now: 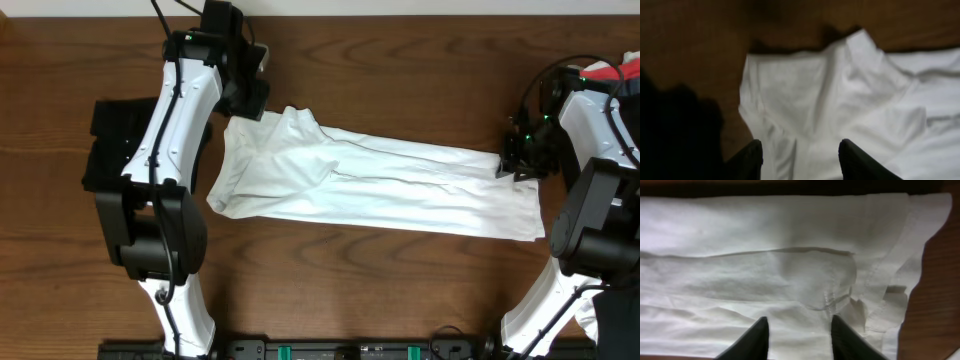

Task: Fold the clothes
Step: 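Pull both corners apart to stretch the shirt lengthwise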

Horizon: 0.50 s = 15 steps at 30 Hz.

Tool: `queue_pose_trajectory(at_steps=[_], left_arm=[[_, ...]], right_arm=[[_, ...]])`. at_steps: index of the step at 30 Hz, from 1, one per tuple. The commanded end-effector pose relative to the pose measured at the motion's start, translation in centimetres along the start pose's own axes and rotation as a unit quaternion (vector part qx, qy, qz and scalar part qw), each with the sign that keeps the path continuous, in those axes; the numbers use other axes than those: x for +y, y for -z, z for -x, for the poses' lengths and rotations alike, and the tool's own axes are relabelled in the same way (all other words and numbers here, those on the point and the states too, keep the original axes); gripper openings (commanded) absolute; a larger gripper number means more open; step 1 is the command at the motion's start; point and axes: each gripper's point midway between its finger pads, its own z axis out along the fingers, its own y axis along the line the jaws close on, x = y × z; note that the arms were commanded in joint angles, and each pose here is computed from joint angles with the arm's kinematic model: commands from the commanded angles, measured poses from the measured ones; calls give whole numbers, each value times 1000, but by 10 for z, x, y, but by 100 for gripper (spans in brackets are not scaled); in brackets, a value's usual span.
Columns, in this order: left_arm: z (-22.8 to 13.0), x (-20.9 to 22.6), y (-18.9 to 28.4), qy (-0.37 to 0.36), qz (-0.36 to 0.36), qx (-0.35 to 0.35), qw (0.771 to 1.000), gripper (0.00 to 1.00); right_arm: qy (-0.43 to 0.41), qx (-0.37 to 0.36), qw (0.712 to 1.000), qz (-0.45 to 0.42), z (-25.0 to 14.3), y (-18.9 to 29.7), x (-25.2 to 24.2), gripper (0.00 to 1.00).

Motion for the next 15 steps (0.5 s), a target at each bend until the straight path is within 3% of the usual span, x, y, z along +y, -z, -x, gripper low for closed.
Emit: queue_pose_trajectory(at_steps=[1, 10, 15], left_arm=[[0, -9, -27, -4, -35, 9, 999, 53], [16, -21, -80, -29, -51, -4, 998, 57], [15, -34, -95, -41, -56, 2, 998, 57]], right_arm=[[3, 3, 1000, -3, -1, -1, 0, 45], [3, 6, 1000, 1, -3, -1, 2, 71], [3, 7, 1000, 0, -3, -1, 2, 74]])
